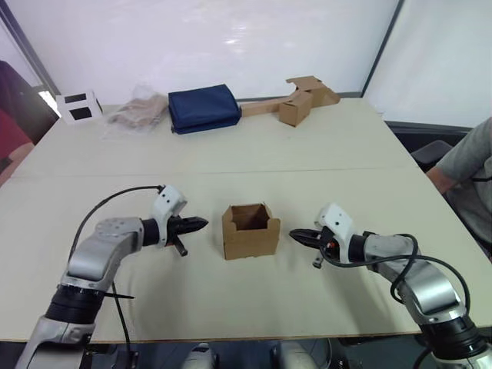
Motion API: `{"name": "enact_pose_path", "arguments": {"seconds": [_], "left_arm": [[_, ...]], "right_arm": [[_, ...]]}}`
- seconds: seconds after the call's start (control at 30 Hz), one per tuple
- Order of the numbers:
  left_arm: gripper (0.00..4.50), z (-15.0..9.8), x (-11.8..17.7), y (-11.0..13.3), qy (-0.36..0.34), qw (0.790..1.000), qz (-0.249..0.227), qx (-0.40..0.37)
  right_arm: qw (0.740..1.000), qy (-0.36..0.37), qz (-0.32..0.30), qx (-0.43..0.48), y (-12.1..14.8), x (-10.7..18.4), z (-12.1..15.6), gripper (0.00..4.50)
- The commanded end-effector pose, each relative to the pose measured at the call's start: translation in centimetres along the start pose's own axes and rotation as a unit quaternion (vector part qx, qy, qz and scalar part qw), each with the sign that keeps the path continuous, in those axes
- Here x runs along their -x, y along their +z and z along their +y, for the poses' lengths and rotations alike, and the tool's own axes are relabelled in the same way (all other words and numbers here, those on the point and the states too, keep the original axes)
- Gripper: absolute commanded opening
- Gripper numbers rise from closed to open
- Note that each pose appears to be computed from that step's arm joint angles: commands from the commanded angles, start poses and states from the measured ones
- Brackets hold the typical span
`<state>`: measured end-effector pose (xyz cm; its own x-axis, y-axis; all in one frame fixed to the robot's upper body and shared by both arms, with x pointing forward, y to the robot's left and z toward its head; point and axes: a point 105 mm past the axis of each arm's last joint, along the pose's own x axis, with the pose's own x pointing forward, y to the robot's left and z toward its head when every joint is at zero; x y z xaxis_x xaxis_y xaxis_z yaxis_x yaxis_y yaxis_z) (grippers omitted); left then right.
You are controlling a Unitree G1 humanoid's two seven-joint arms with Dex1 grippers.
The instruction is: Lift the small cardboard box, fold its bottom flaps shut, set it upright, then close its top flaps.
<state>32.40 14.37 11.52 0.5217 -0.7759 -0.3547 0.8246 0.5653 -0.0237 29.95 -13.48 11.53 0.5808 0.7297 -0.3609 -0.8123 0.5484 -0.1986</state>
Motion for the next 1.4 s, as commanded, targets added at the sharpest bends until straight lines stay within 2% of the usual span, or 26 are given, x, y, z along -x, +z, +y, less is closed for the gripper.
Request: {"name": "enact_pose_path", "arguments": {"seconds": [0.03, 0.2, 0.37, 0.57, 0.67, 0.77, 0.87, 1.03, 1.17, 1.4], "left_arm": [[0.01, -1.5, -0.5, 0.1, -0.026, 1.000, -0.003, -0.009], [0.01, -1.5, -1.5, -0.9, -0.008, 1.000, 0.006, -0.002], [0.01, -1.4, -2.6, -0.4, 0.004, 1.000, -0.014, 0.008], [0.01, -1.2, -1.9, -0.7, -0.002, 1.000, -0.002, 0.008], [0.01, -0.9, -0.6, -0.5, -0.014, 1.000, 0.009, 0.003], [0.01, -0.1, 1.0, 1.1, -0.025, 1.000, 0.007, -0.014], [0.01, 0.7, 1.5, 3.8, -0.024, 0.999, -0.021, -0.037], [0.01, -1.1, 1.3, 7.0, -0.082, 0.994, -0.056, -0.052], [0.01, -2.2, 0.9, 7.0, -0.113, 0.991, -0.045, -0.063], [0.01, -2.3, -0.7, 6.5, -0.124, 0.989, -0.040, -0.066]], "right_arm": [[1.000, 0.014, -0.010, 0.012, 0.4, -1.0, 1.0, 0.00], [0.999, 0.039, -0.016, 0.001, 0.5, -1.7, 2.7, 0.00], [0.998, 0.053, -0.021, -0.007, 0.8, -1.8, 3.8, 0.00], [1.000, 0.023, -0.002, 0.011, 0.3, -0.9, 2.2, 0.00], [1.000, -0.003, 0.005, 0.025, 0.5, 0.3, 0.3, 0.00], [0.999, -0.026, -0.007, 0.042, 2.0, 1.8, -1.8, 0.00], [0.999, -0.022, -0.034, 0.034, 3.9, 2.7, -2.4, 0.00], [0.995, 0.016, -0.098, -0.017, 6.8, 2.8, -1.8, 0.00], [0.994, 0.035, -0.104, -0.021, 7.2, 2.0, -0.8, 0.00], [0.991, 0.079, -0.110, -0.018, 7.8, -0.3, 0.8, 0.00]]}}
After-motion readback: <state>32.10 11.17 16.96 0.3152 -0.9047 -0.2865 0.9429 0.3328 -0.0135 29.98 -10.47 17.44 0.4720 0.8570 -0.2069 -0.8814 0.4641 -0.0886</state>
